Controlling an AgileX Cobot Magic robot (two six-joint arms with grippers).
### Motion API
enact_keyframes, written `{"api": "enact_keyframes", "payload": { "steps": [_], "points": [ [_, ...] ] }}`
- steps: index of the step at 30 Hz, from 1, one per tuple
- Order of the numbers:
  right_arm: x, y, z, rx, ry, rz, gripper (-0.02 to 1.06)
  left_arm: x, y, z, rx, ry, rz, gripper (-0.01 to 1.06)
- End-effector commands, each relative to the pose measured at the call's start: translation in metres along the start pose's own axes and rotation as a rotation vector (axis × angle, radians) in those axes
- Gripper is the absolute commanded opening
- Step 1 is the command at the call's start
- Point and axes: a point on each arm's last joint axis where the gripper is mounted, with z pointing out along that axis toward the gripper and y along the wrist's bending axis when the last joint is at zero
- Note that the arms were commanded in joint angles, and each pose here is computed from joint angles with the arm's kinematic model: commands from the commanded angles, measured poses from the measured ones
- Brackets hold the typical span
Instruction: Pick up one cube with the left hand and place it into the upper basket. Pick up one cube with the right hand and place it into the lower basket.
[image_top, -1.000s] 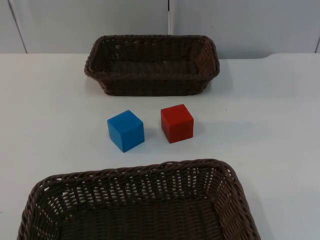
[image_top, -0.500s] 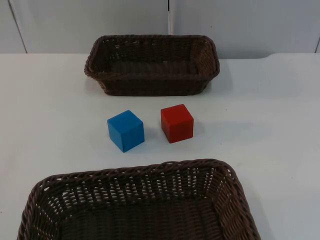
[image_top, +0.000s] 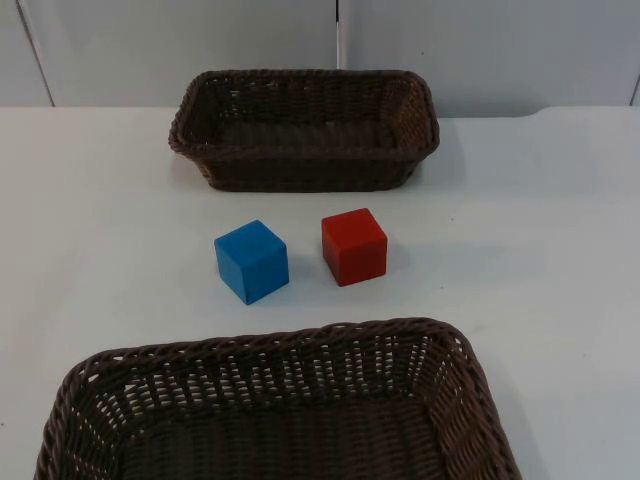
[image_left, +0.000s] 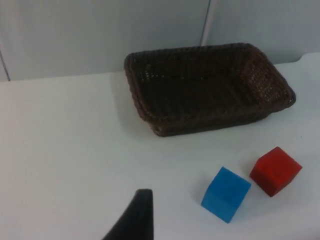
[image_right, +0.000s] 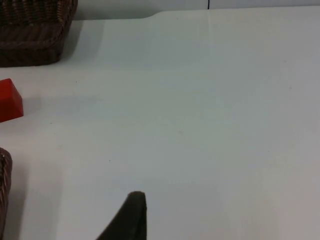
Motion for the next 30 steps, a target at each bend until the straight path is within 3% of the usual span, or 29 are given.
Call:
{"api": "enact_keyframes", "payload": {
  "steps": [1, 17, 30],
  "points": [
    [0.000, 0.000, 0.000, 0.005, -0.006, -0.006, 1.05, -0.008, -0.003, 0.002, 0.021, -0.011, 0.005, 1.05],
    [0.000, 0.000, 0.000, 0.005, -0.006, -0.006, 1.05, -0.031, 0.000, 0.029, 0.048, 0.035, 0.075, 1.05],
    [0.000, 0.000, 0.000, 0.009, -0.006, -0.008, 1.05, -0.043, -0.032, 0.089, 0.196, 0.160, 0.245, 1.05]
  ]
}}
